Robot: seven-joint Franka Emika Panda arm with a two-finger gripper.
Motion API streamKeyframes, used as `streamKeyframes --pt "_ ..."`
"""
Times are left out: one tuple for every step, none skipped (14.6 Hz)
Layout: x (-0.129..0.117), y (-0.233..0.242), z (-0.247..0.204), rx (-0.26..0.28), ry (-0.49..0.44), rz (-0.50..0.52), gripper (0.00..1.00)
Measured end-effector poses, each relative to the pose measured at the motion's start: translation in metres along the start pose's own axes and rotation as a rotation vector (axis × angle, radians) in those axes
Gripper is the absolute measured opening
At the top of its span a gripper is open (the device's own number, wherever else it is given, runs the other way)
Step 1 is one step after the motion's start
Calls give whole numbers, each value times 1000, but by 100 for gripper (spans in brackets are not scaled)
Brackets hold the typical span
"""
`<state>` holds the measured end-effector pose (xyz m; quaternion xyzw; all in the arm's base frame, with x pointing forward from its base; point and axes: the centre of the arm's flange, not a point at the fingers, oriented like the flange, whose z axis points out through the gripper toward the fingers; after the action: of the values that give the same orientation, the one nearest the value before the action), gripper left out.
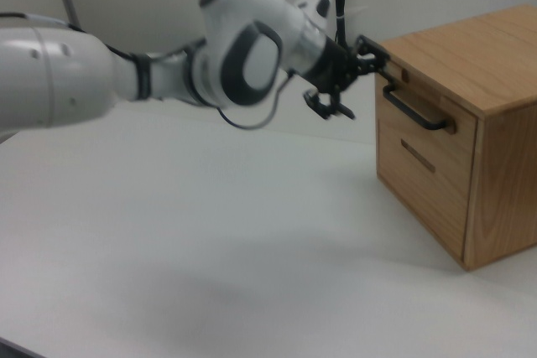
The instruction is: Open the drawer by sliding it
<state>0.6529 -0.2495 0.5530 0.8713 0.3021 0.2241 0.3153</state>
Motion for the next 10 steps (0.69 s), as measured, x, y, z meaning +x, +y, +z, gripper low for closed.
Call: streamKeyframes --pt "-3 -3 16 -33 10 -25 100" --pt "-5 -8 32 -64 27 -46 99" --pt "-5 -14 48 -81 40 -61 98" --pt "-3 -17 56 -85 46 -68 93" --pt "-1 -16 58 -88 47 -72 86" --pt "0 -15 57 -95 45 -86 86" --pt "2 -14 55 -105 41 -108 80" --pt "4 -15 55 -114 33 -140 65" --pt "4 -15 55 -120 26 -162 53" --pt "5 -15 54 -128 19 -188 41"
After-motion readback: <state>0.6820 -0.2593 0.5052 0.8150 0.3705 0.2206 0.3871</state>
